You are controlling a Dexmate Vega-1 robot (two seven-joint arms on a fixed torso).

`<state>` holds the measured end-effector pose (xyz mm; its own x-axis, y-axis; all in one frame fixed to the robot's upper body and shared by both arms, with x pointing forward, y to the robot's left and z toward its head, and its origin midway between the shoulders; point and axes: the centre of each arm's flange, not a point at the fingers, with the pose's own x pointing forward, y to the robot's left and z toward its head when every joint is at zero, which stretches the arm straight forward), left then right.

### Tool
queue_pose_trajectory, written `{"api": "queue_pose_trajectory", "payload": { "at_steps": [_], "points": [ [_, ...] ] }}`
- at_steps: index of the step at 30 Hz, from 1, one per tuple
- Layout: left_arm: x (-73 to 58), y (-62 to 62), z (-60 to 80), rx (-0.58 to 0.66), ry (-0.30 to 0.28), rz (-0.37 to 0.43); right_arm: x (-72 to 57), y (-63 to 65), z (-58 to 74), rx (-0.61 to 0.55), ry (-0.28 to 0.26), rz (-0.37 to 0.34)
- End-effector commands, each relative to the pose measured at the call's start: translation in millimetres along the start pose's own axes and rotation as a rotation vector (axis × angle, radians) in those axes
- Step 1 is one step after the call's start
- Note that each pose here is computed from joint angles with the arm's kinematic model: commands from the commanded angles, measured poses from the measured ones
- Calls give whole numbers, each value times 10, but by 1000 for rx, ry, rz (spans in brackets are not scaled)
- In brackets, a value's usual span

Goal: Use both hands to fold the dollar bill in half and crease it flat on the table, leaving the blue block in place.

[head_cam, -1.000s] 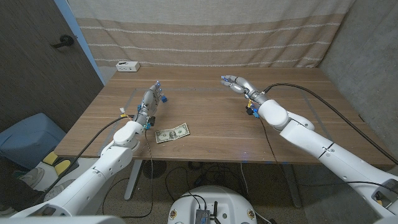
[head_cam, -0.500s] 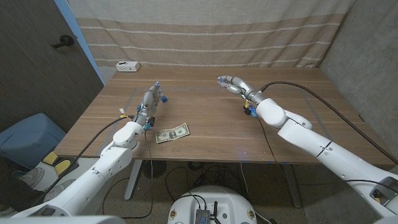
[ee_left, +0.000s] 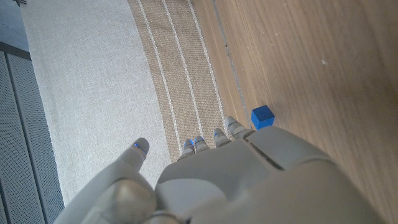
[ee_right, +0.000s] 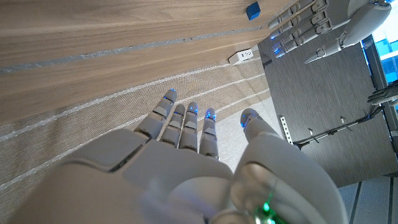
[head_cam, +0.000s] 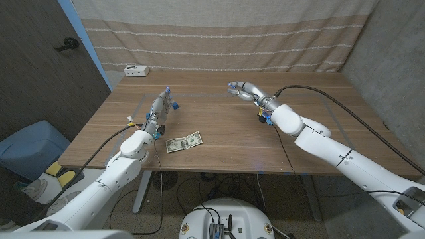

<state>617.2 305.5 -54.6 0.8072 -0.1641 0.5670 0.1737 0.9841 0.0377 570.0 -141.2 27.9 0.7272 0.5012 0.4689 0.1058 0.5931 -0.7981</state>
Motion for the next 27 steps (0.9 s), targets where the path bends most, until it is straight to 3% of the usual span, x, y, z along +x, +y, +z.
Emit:
{"api": "queue_pose_trajectory", "payload": {
  "at_steps": [1, 27],
  "points": [
    [-9, -32, 4, 5, 4, -6, 17, 77, 119, -76, -41, 40],
    [-150, -44, 17, 6, 3, 8, 51, 314, 361, -213, -101, 136]
  ]
}}
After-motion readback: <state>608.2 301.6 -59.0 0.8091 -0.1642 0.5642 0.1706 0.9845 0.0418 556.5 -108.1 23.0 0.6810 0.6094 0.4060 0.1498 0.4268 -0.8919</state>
